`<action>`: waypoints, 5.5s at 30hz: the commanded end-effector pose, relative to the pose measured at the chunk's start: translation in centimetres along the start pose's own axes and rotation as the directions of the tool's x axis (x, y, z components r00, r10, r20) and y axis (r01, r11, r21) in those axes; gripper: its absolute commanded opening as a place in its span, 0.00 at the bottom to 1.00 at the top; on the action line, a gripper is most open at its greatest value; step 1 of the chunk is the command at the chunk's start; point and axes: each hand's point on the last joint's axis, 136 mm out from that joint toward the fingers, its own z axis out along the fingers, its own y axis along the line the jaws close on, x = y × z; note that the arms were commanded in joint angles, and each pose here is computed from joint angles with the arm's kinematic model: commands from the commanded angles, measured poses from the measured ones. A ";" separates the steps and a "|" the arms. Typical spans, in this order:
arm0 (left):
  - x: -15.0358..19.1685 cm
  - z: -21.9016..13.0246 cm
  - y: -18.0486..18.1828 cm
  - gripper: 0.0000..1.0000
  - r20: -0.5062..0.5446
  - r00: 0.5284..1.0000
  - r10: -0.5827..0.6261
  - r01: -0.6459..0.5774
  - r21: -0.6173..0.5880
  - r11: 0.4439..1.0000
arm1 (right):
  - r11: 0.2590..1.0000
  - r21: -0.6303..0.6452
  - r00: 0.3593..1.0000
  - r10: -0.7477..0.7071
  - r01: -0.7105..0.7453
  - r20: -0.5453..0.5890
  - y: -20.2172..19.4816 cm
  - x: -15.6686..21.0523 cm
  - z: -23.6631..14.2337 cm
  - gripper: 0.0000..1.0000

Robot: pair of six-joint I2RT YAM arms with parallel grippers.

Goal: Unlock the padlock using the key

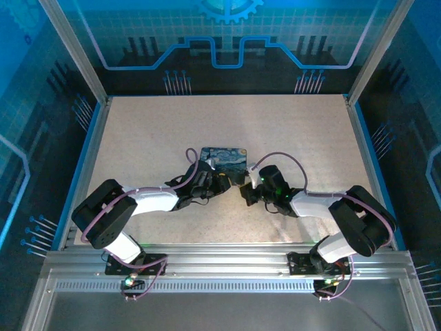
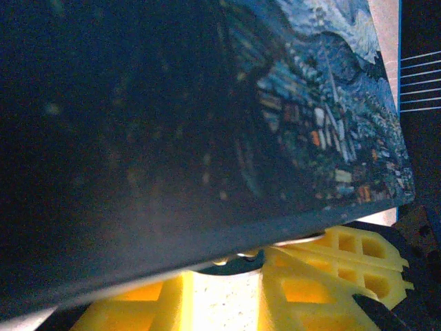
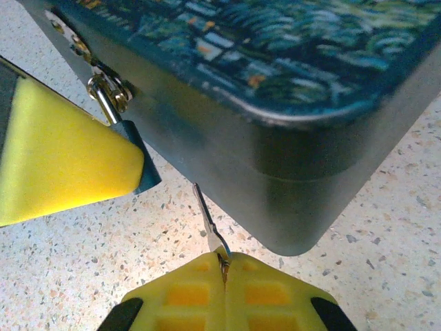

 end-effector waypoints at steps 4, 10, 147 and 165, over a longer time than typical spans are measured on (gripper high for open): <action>-1.1 -0.7 -2.6 0.25 0.035 0.999 0.003 -0.005 0.057 0.998 | 0.998 -0.045 0.999 -0.034 0.033 -0.012 1.5 1.0 0.3 0.00; -1.1 -0.7 -2.5 0.26 0.036 0.999 -0.001 -0.001 0.055 0.999 | 0.998 -0.054 0.999 -0.044 0.043 -0.011 2.3 1.0 0.5 0.00; 0.7 -1.8 -0.4 0.55 0.013 0.991 -0.130 0.129 0.047 0.991 | 0.948 -0.058 0.945 0.303 -0.312 -0.125 4.1 1.5 2.3 0.00; 0.9 -3.2 1.9 0.56 0.031 0.978 -0.208 0.206 0.041 0.978 | 0.837 -0.125 0.841 0.506 -0.532 -0.190 6.5 0.4 1.7 0.00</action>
